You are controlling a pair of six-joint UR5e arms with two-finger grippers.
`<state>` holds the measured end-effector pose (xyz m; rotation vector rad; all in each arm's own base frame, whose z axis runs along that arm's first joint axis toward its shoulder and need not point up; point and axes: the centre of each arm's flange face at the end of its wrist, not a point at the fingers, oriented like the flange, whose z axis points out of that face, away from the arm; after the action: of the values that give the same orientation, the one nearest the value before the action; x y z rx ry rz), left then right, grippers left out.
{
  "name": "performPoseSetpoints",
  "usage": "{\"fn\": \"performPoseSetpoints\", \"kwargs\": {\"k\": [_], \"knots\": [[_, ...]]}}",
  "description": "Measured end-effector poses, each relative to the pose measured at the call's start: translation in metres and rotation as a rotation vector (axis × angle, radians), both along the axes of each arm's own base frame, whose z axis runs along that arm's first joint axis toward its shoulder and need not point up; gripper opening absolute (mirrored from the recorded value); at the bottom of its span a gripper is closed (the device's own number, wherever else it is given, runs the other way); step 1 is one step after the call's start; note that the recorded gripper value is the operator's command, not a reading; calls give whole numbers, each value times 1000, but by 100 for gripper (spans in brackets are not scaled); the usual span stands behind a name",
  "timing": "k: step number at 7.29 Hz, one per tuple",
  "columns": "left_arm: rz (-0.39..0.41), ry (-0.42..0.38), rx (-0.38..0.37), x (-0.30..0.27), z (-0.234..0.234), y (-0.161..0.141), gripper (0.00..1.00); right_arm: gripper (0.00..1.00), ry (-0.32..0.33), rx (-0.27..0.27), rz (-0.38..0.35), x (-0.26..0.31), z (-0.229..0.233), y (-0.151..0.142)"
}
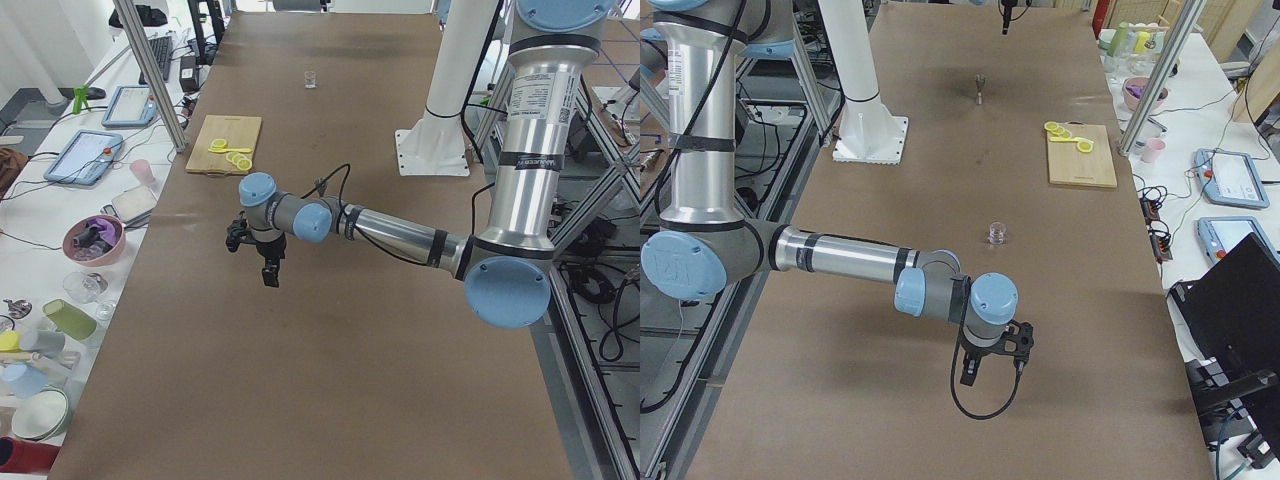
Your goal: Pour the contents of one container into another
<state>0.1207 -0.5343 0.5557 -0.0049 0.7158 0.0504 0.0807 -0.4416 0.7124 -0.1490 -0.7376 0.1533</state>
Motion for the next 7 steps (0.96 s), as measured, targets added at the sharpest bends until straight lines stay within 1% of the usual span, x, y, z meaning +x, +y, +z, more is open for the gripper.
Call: {"fn": "performPoseSetpoints", "kwargs": {"k": [1,2,3,4,5,6,7], "knots": [[-43,-21,-26,-24,17,-4,98,100,0,0,0,0,0,0],[-67,-4,-62,-56,43,3,98,100,0,0,-1,0,0,0],[-62,42,-78,-80,62,14,98,100,0,1,-1,0,0,-1],[-79,86,-97,-104,70,25,98,100,0,4,-2,0,-1,-1],[-115,117,-132,-130,73,42,98,100,0,8,-4,-1,-2,-2],[-146,133,-151,-148,70,60,98,100,0,16,-9,-1,-4,-4],[-177,138,-160,-163,66,76,98,100,-2,36,-30,-1,-4,-5]]}}
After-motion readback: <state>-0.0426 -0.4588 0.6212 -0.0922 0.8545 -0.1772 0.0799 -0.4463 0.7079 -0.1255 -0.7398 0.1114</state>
